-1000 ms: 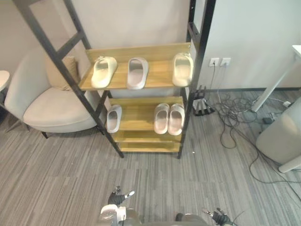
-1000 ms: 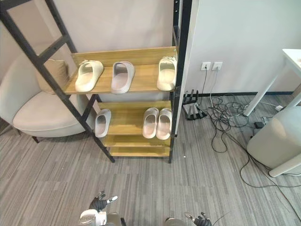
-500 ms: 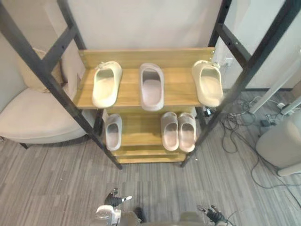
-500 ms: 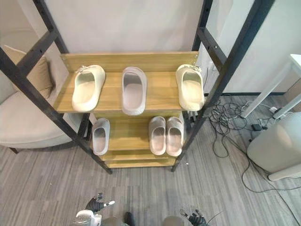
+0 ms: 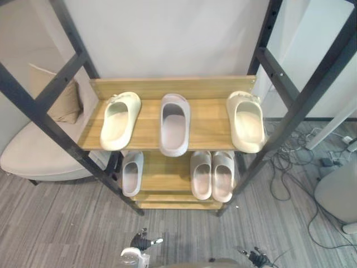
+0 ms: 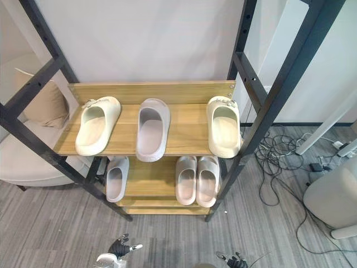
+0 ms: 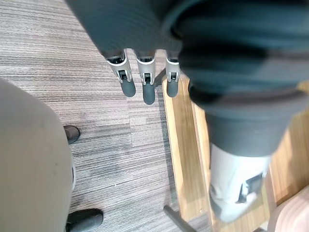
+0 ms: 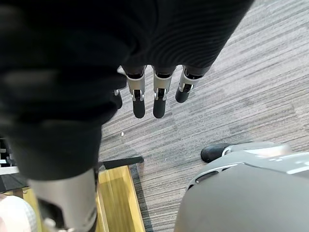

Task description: Organize the slippers on the shoe rack

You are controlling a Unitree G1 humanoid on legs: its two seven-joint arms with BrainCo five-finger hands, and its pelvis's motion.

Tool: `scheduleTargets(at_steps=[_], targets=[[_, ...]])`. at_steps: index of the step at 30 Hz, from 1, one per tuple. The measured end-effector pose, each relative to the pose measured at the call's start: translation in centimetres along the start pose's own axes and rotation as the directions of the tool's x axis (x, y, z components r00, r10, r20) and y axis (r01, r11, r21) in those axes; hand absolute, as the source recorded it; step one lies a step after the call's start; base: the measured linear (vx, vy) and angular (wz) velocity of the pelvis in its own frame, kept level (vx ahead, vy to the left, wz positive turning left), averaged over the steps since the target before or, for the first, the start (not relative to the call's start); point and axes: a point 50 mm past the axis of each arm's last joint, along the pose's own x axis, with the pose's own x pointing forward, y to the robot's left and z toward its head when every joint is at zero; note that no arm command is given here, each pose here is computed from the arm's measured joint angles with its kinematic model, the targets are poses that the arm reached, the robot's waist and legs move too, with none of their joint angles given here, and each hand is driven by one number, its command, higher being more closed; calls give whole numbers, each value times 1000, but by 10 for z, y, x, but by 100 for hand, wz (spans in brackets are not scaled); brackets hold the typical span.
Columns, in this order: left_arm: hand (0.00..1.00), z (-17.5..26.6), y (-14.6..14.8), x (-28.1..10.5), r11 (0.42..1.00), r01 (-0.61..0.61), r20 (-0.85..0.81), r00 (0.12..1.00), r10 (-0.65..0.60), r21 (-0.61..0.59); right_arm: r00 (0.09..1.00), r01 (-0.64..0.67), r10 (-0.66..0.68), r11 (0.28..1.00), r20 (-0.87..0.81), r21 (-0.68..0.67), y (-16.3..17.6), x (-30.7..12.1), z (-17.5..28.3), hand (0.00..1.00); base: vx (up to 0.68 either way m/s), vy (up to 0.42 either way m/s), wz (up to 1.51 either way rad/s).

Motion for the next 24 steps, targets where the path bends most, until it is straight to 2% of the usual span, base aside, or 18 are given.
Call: scheduleTargets(at_steps=[4, 8, 11, 14, 24], targets=[[0, 0, 2, 0, 1000, -7, -1, 1000, 7, 4, 999, -22, 24, 999, 49, -37, 7, -1, 8, 0, -39, 50, -10], [0, 0, 3, 0, 1000, -14, 2, 1000, 13, 10, 958, -106, 139, 984, 250, -142, 31, -16, 38, 0, -78, 42, -14], [0, 4, 2, 0, 999, -20, 22, 1000, 19, 39, 869, -150, 231, 965, 437, -214, 53, -43, 66, 0, -117, 3, -15], [0, 4, 1, 0, 998, -19, 23, 1000, 17, 56, 779, -114, 256, 956, 572, -272, 56, -66, 90, 0, -74, -5, -23], [0, 5, -7, 0, 988, 18, 30, 999, -23, 156, 512, 5, 270, 948, 815, -317, 59, -128, 141, 0, 19, -10, -1]])
